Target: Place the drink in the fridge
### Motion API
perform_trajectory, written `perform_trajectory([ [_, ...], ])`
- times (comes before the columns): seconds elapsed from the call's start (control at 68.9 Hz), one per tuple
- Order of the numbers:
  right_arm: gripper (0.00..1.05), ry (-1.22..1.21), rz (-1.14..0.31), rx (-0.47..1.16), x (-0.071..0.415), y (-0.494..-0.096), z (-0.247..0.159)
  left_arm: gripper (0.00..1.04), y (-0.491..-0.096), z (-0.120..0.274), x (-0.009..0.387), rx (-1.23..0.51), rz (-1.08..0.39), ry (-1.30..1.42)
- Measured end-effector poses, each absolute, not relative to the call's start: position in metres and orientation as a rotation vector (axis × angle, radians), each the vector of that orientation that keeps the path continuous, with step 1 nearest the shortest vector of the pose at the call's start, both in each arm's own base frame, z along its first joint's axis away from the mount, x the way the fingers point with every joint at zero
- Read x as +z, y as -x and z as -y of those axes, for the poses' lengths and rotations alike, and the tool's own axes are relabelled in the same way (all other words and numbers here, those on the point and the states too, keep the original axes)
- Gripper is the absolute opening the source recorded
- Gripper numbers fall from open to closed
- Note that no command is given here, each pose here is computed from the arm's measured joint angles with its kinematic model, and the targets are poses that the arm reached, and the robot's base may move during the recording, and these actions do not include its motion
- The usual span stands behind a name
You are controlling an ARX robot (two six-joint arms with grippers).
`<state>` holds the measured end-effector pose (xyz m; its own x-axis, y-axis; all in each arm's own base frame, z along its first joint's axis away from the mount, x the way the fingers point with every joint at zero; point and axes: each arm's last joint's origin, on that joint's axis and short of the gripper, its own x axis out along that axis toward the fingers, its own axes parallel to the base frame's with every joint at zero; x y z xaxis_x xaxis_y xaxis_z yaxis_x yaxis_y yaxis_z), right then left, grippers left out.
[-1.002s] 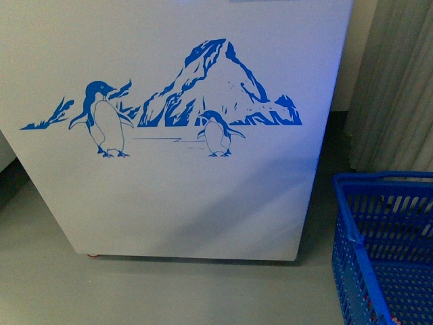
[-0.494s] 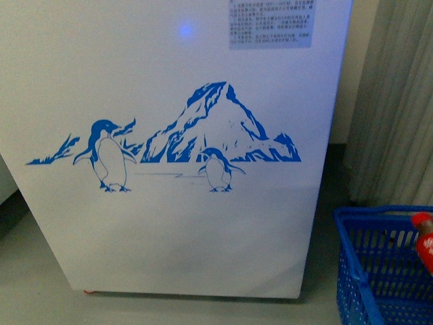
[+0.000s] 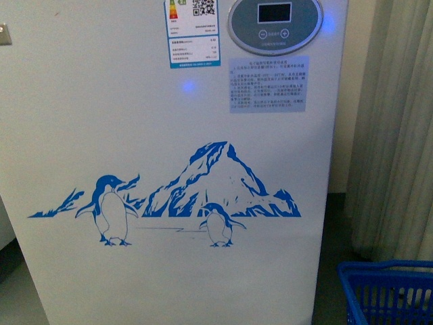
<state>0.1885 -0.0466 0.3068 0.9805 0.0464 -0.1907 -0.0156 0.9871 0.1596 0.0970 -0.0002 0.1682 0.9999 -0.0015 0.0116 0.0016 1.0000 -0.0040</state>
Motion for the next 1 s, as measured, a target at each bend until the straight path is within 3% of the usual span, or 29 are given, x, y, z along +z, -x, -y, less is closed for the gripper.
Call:
perform_trajectory([
  [0.305,0.41,-0.133,-0.122,0.105,0.316,-0.14,0.008,0.97,-0.097,0.0,0.168,-0.002,0.012,0.004],
  [0.537,0.41,-0.108,-0.058,0.061,0.319,-0.109,0.001,0.97,-0.097,0.0,0.168,-0.002,0.012,0.004],
  [0.77,0.41,-0.111,-0.03,-0.039,0.311,-0.101,0.003,0.97,-0.097,0.0,0.168,-0.002,0.012,0.004],
  [1.002,0.41,-0.114,-0.042,-0.034,0.306,-0.102,0.002,0.97,-0.097,0.0,0.168,-0.002,0.012,0.004],
])
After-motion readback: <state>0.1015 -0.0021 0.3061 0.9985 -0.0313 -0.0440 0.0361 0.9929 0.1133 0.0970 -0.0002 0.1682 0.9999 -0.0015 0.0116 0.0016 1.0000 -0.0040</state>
